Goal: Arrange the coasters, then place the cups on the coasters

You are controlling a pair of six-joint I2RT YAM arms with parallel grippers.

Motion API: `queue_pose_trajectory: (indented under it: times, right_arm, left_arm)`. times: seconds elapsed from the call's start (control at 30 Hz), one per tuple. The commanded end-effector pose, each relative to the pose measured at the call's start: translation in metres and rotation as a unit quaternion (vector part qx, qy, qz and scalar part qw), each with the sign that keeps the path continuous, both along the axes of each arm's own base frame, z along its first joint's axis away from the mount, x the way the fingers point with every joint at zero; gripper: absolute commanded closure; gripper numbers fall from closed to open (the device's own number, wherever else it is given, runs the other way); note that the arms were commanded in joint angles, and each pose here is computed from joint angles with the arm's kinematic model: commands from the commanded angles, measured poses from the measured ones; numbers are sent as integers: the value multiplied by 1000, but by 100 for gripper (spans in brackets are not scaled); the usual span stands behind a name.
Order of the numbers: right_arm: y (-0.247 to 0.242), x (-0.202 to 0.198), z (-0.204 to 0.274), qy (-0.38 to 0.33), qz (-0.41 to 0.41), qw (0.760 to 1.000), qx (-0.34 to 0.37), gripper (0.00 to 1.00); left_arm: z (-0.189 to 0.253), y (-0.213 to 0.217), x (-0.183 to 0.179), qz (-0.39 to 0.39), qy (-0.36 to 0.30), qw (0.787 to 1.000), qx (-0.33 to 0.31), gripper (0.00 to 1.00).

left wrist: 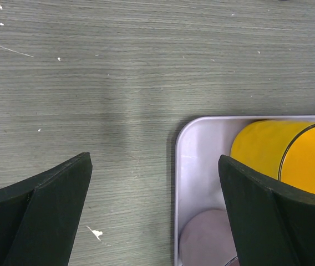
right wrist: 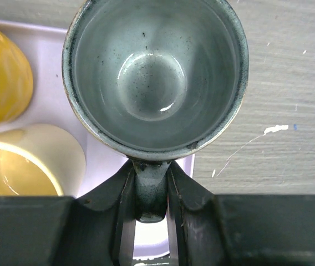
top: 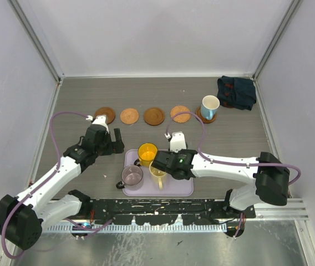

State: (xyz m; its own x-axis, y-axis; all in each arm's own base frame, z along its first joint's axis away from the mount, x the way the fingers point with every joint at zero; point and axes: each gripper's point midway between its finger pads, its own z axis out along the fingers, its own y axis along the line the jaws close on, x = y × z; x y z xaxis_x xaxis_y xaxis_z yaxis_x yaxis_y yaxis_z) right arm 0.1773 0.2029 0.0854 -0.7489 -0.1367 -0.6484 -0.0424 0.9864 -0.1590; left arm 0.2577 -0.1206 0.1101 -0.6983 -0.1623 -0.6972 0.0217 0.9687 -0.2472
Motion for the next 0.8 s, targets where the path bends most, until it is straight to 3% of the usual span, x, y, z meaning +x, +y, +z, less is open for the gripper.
queue_pose_trajectory:
  times: [0.0, 0.2, 0.47, 0.77]
  right_arm:
    - [2, 39, 59, -117, -9, 993, 1, 99]
    - [-17, 79, 80, -151, -21, 988, -5, 99]
    - [-38, 162, 113, -182, -25, 981, 53, 99]
    - [-33, 244, 101, -173, -4, 983, 54, 99]
  left_arm:
    - [16, -3, 12, 5, -38, 999, -10, 2]
    - [16, -5, 15, 5, -38, 999, -12, 2]
    - [19, -4, 23, 12, -45, 999, -6, 2]
    - [16, -5, 44, 20, -46, 999, 21, 2]
